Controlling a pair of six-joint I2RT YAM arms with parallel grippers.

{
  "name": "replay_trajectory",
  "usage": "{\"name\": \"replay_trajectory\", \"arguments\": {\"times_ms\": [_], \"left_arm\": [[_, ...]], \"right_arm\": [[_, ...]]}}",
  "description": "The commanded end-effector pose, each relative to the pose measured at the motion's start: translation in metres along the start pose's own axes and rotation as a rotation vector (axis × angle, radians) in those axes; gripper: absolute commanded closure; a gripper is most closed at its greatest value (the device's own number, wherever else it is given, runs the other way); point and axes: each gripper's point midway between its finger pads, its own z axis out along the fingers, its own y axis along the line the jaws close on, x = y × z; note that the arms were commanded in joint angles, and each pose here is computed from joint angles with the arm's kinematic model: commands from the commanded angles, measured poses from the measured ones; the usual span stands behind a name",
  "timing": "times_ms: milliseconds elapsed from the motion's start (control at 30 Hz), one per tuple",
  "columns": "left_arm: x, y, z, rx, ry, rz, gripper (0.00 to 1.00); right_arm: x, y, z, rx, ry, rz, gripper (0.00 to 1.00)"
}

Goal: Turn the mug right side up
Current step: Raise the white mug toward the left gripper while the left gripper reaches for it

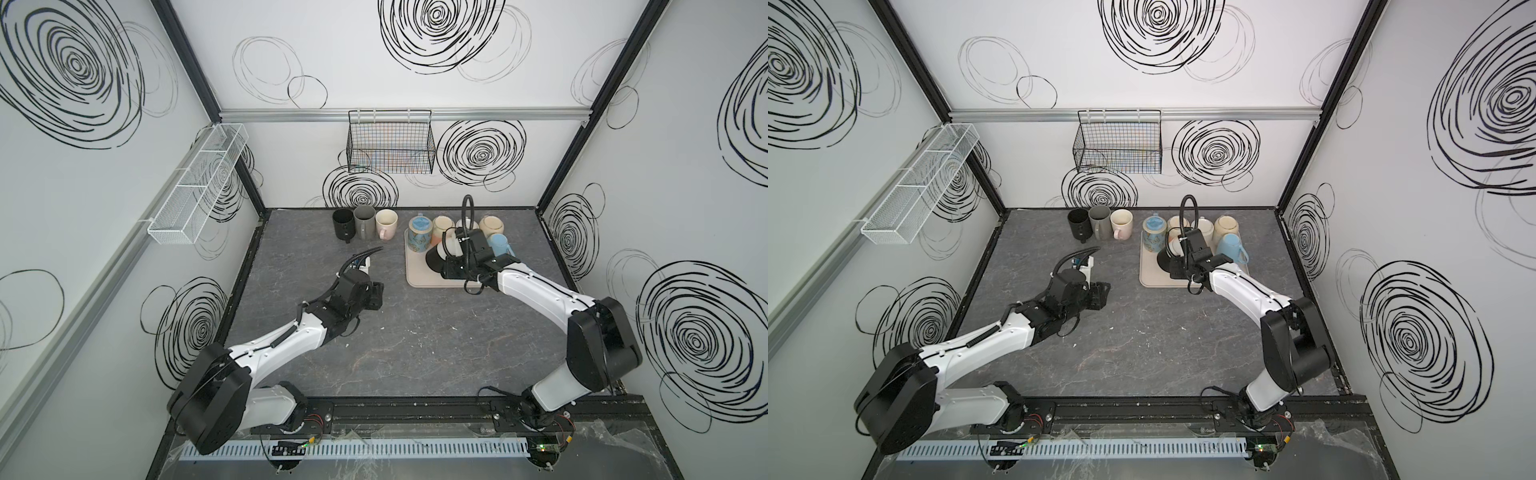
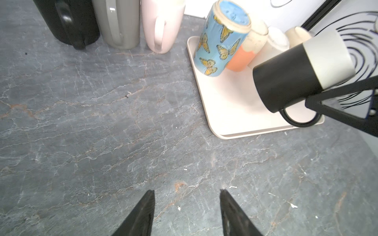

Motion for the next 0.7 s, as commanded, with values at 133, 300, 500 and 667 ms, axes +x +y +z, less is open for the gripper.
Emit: {"name": "replay_trajectory", "arguments": {"times_ms": [133,300,500,667], "left_arm": [[-0.048,-0.017,-0.036,0.139,-0.248,-0.051,0.45],[-0.066,-0.023,-0.058,0.243,-0.351,-0.087,0.37],[-0.082,-0.007,-0.084,0.346,-0.515,-0.244,0.27],[-0.084,-0.01,-0.089,0.438,-0.525,-0.291,0.24]], "right_arm": [[-0.066,0.06,-0.066,-0.375,-0.323,0.013,1.0],[-0.08,0.089,-0.096,-0.571,-0.39,0.02,1.0],[-0.086,0.126,-0.119,-0.782,-0.396,0.008,1.0],[-0.083,0.161,-0.13,-0.918,-0.371,-0.03,1.0]]}}
